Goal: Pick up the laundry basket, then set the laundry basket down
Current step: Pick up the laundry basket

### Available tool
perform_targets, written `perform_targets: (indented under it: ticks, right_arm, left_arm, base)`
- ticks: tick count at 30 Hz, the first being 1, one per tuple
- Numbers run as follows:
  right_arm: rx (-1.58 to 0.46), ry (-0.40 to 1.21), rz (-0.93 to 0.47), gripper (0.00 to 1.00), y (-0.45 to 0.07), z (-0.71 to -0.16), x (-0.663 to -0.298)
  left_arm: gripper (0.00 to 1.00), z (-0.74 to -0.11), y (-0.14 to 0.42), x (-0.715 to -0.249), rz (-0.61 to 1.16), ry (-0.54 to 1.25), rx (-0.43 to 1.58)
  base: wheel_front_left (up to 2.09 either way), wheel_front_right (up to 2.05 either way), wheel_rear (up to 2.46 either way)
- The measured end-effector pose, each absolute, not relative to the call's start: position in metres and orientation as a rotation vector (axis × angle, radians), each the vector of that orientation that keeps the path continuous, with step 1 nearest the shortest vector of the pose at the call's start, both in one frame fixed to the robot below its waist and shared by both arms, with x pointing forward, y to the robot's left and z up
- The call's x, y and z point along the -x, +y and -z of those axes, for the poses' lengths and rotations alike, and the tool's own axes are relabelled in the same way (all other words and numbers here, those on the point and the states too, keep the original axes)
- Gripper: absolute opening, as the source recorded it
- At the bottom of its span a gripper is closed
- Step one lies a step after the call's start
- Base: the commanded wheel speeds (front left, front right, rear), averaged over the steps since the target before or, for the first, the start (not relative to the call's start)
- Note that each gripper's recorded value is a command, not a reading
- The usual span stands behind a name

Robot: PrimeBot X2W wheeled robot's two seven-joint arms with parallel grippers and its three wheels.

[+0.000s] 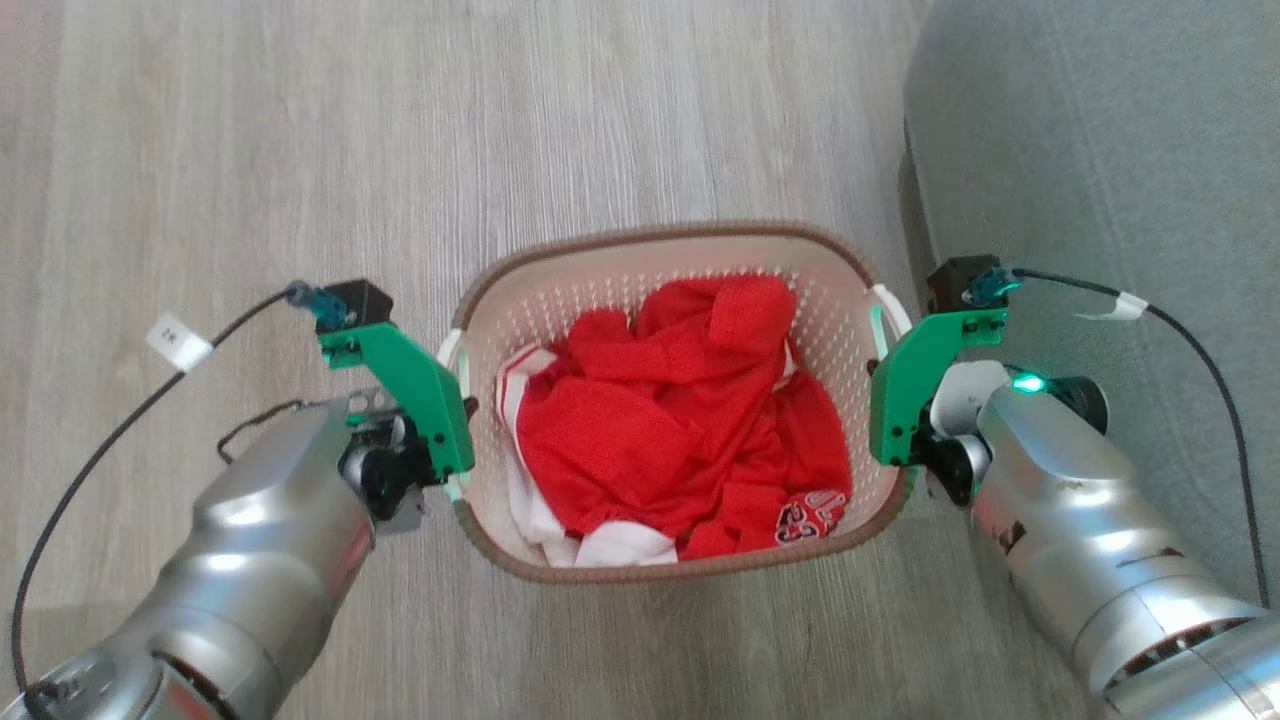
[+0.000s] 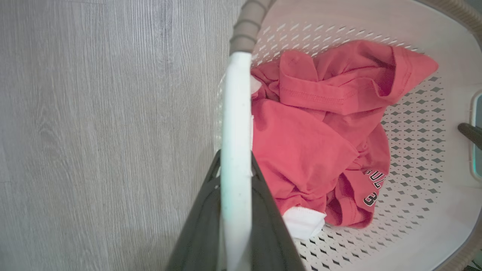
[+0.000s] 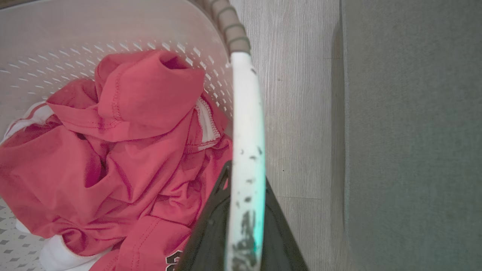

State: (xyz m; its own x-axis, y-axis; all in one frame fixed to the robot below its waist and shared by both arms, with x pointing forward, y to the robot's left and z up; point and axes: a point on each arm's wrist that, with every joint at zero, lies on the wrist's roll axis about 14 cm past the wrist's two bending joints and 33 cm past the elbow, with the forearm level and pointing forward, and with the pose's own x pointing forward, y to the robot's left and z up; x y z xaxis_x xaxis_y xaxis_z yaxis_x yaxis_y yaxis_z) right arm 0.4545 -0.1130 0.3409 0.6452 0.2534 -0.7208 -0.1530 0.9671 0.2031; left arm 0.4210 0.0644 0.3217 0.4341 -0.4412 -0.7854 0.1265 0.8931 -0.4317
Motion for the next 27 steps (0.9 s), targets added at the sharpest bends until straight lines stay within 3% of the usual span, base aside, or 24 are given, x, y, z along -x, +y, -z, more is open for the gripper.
perform_targets:
  ticks: [27]
  right_arm:
    - [-0.114, 0.840, -0.256, 0.00, -0.107, -0.399, -0.409]
  left_arm:
    - [0.00, -0.372, 0.076, -0.375, 0.343, 1.037, 0.316]
  base:
    - [0.00, 0.00, 0.00]
